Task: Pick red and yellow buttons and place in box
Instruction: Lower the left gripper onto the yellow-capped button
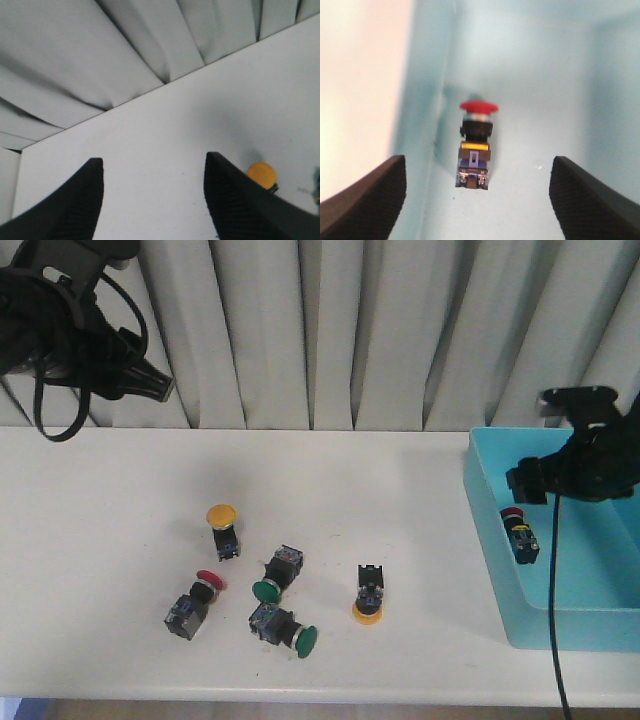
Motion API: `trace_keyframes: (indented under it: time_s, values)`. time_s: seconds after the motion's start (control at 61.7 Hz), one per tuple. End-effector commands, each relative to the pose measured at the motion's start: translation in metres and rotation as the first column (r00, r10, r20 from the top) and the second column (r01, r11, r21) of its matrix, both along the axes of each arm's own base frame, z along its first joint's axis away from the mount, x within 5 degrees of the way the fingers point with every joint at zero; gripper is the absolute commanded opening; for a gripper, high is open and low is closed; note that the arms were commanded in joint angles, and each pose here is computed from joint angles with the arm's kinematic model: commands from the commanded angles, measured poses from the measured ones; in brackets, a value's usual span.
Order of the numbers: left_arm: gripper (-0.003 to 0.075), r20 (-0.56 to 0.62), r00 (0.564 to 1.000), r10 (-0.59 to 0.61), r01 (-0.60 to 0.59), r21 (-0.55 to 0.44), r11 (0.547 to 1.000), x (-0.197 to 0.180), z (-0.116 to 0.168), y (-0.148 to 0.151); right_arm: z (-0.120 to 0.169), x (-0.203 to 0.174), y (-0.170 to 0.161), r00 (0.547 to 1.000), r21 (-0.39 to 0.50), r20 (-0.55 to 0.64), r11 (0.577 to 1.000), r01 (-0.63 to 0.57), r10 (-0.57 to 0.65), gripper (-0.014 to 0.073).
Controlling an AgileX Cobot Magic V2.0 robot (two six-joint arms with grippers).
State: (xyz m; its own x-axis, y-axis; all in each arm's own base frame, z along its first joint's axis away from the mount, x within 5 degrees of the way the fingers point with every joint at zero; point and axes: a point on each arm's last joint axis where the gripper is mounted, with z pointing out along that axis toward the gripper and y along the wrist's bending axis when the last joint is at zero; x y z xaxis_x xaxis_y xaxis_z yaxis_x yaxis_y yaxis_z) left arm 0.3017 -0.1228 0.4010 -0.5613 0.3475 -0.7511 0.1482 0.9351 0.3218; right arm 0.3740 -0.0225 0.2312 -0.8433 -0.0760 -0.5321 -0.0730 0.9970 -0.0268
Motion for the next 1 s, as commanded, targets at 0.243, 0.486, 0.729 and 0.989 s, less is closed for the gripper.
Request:
trace_keyframes:
  time_s: [0.243,0.486,0.729,0.989]
  values:
    - [0.0390,-0.058,0.995,-0.077,0.065,-0.183,0.981,0.033,0.015,-0.026,0.130,-0.060,0.010,0.933,0.057,0.359,0.998,-0.020,-0.002,0.0580]
    - [0.0329,-0.323,0.945,-0.047,-0.068,-0.336,0.939,0.075,-0.040,0.003,0.158,-0.088,0.035,0.906,0.064,0.413,0.990,-0.126,0.089,0.0580]
    - [0.0323,-0.421,0.892,-0.164,-0.021,-0.401,0.916,0.091,-0.073,-0.006,0.153,-0.098,0.078,0.896,0.012,0.353,0.957,-0.291,0.268,0.0580]
    - [0.0351,-0.488,0.860,-0.149,-0.041,-0.357,0.933,0.103,-0.103,-0.008,0.150,-0.103,0.096,0.881,-0.011,0.326,0.933,-0.359,0.343,0.0580]
